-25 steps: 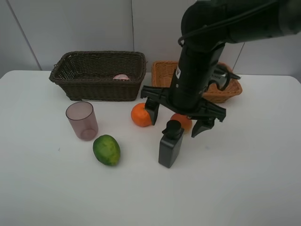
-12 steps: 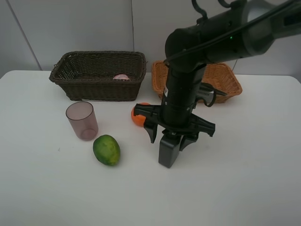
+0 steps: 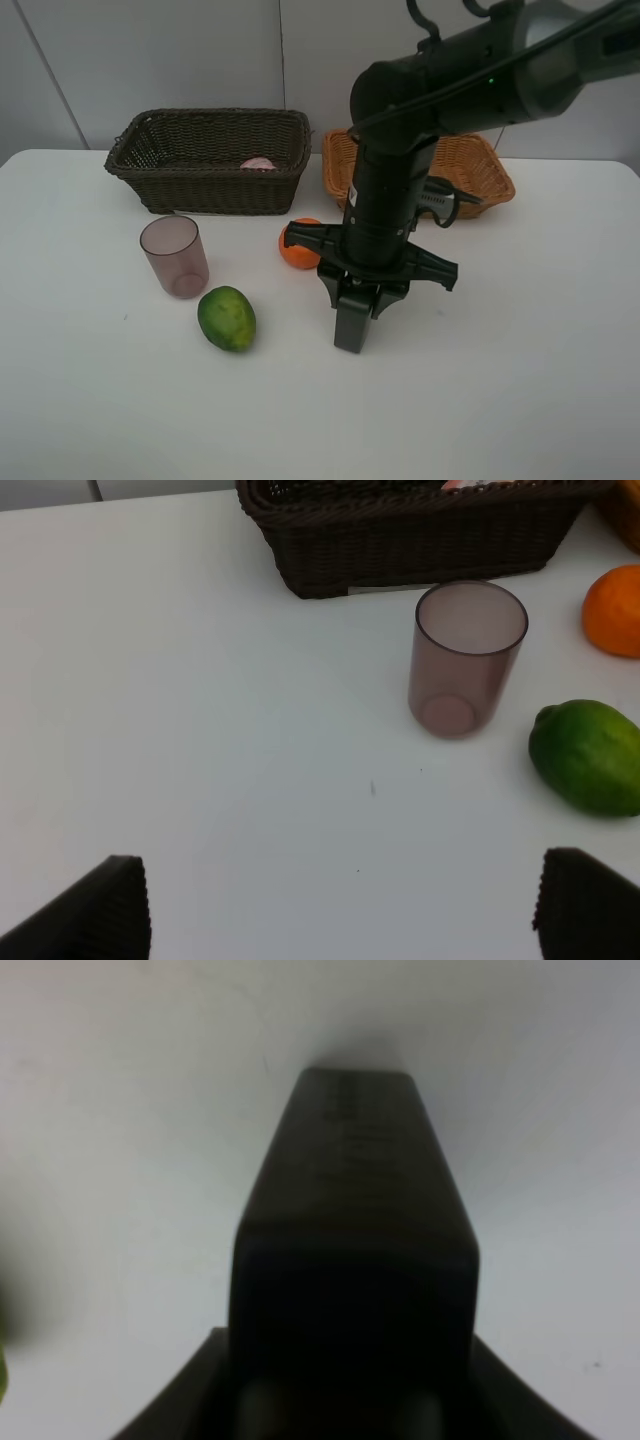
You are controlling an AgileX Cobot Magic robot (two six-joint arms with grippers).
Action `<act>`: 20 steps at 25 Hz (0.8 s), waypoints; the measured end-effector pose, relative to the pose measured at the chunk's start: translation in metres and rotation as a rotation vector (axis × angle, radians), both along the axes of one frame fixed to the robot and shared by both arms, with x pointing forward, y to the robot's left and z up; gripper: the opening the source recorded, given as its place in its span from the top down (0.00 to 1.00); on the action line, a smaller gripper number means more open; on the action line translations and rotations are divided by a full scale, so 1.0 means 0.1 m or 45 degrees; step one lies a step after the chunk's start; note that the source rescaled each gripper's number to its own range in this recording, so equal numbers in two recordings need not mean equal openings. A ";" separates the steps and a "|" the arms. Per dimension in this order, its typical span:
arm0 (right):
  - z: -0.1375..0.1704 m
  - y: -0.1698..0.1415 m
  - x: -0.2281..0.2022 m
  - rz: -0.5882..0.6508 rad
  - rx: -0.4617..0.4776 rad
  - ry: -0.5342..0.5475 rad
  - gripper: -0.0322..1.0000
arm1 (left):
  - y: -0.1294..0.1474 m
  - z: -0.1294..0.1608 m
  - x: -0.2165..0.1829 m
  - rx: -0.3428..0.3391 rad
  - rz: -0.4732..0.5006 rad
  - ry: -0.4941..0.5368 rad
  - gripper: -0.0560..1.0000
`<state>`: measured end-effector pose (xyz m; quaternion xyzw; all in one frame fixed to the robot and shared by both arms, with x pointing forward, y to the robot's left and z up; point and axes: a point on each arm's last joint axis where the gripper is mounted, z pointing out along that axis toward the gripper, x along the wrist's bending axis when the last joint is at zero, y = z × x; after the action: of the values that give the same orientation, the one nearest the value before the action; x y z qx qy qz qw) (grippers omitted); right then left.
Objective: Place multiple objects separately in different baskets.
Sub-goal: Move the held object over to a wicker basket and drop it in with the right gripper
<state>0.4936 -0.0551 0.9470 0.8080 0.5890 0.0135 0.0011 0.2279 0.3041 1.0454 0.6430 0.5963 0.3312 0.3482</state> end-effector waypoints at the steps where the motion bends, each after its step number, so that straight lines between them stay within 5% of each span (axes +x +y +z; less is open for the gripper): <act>1: 0.00 0.00 0.00 0.001 -0.001 0.001 0.85 | 0.00 0.00 0.00 0.000 0.000 0.000 0.00; 13: 0.04 -0.01 -0.01 0.128 -0.034 0.032 0.85 | 0.00 0.00 0.00 0.000 0.000 0.000 0.00; 20: 0.70 0.16 0.16 0.795 0.003 -0.075 0.85 | 0.00 0.00 0.00 0.000 0.000 0.000 0.00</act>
<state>0.5093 -0.0391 1.0168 0.5873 0.8084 0.0374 0.0130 0.2279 0.3041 1.0454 0.6430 0.5963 0.3312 0.3482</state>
